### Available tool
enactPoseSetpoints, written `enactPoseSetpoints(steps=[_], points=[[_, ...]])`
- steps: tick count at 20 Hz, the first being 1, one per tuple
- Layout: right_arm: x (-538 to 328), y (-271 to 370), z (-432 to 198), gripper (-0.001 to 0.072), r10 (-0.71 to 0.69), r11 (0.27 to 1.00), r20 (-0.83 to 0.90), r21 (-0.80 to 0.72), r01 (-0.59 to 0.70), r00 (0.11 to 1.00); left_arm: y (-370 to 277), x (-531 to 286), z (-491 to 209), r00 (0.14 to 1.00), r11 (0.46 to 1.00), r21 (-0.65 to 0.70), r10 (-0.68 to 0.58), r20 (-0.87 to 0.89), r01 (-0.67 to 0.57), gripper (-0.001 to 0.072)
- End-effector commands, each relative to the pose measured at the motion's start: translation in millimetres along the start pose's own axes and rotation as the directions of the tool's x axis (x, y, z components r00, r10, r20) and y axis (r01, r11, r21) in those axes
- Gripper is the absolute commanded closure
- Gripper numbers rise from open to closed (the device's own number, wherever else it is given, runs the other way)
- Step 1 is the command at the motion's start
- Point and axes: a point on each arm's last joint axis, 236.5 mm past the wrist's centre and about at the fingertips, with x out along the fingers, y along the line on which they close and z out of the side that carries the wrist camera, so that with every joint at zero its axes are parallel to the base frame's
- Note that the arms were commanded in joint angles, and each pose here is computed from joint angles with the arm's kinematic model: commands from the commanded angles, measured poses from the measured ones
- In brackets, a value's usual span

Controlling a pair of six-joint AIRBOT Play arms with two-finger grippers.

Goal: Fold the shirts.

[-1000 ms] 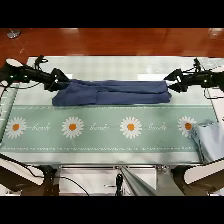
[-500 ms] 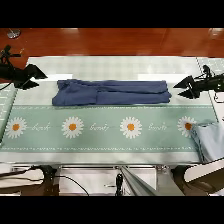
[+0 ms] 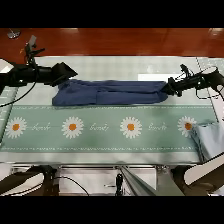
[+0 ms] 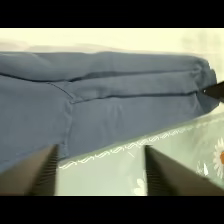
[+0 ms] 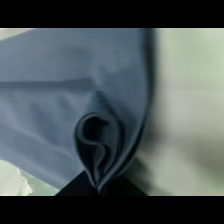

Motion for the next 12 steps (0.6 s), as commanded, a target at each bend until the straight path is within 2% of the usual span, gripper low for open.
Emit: enactPoseSetpoints(steps=[1,3,7,10,12], points=[[-35.3,29.9,5.1,0.0688,0.01,0.996,0.056,-0.086,-0.005,0.998,-25.7,12.1,-11.6,0.999,0.997,0.066,-0.048,-0.022,0.049,0.0678],[-75.7,43.9,-5.7,0.0688,-0.038,0.986,0.092,-0.158,0.052,0.995,-34.1,15.1,-15.0,0.997,0.994,0.086,-0.066,-0.03,0.068,0.0684],[-141.3,64.4,-55.6,0.0688,-0.208,0.932,0.177,-0.262,0.25,0.962,-61.9,41.8,-28.6,0.995,0.984,0.147,-0.091,-0.051,0.098,0.0685],[-169.0,100.1,-102.2,0.0688,-0.194,0.915,0.26,-0.301,0.27,0.946,-90.3,87.0,-52.3,0.984,0.977,0.177,-0.096,-0.149,0.122,0.0687],[-179.0,121.5,-134.3,0.0688,-0.163,0.912,0.306,-0.317,0.262,0.938,-105.1,125.3,-74.4,0.973,0.962,0.259,-0.032,-0.228,0.093,0.0687]])
